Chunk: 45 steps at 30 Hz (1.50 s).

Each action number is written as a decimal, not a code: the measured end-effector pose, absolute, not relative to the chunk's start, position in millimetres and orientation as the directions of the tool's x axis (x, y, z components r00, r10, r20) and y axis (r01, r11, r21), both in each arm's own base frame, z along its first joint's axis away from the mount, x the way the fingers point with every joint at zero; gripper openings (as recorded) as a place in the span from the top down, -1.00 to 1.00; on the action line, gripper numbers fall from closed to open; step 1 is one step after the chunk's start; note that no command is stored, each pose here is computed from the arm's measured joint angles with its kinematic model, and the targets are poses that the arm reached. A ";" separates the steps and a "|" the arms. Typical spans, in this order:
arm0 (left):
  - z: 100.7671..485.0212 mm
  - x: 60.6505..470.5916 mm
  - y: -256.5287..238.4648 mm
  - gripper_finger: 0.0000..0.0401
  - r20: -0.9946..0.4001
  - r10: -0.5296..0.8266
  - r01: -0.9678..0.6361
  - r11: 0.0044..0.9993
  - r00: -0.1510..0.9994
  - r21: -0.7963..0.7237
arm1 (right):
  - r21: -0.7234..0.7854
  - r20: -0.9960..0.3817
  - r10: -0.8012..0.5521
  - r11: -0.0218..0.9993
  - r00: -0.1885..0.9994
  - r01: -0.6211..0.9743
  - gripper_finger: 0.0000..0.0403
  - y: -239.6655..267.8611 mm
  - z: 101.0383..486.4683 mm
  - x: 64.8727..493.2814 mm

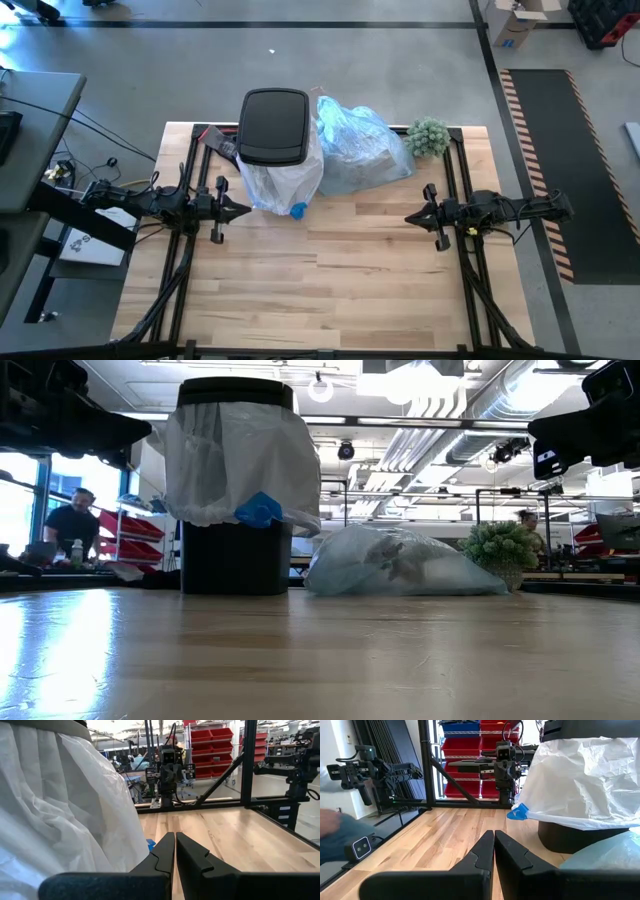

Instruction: Place trash/remove bag and relplace

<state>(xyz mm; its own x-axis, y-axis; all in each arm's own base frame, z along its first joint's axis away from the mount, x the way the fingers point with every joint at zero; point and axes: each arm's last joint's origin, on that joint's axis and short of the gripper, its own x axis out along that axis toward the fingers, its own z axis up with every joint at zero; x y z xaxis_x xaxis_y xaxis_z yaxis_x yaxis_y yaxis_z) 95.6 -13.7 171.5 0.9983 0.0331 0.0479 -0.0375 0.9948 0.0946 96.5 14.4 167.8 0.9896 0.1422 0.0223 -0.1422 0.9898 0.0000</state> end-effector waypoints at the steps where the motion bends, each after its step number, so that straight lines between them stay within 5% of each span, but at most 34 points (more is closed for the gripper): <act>1: 171.5 95.6 -13.7 1.00 0.048 0.033 -0.037 0.995 0.998 0.095 | 0.000 0.022 0.142 0.990 0.990 -0.142 1.00 14.4 167.8 96.5; 12: 171.5 95.7 -12.5 1.00 0.049 0.040 -0.044 0.995 0.998 0.086 | 0.000 0.022 0.142 0.990 0.990 -0.142 1.00 14.4 167.7 96.5; 21: 167.9 97.1 0.0 1.00 0.012 -0.002 0.004 0.993 1.000 -0.115 | 0.000 0.022 0.143 0.990 0.990 -0.143 1.00 14.4 167.7 96.5; 45: 168.2 97.1 2.7 1.00 0.015 0.052 -0.052 0.999 0.999 -0.007 | 0.000 0.022 0.142 0.990 0.990 -0.142 1.00 14.4 167.7 96.5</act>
<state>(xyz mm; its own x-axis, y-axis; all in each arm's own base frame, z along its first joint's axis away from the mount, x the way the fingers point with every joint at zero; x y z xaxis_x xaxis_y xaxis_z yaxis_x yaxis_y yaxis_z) 97.1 2.7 168.2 0.9985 0.0522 0.0154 -0.0521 0.9986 -0.0068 96.5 14.4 167.7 0.9896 0.1424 0.0219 -0.1425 0.9898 0.0000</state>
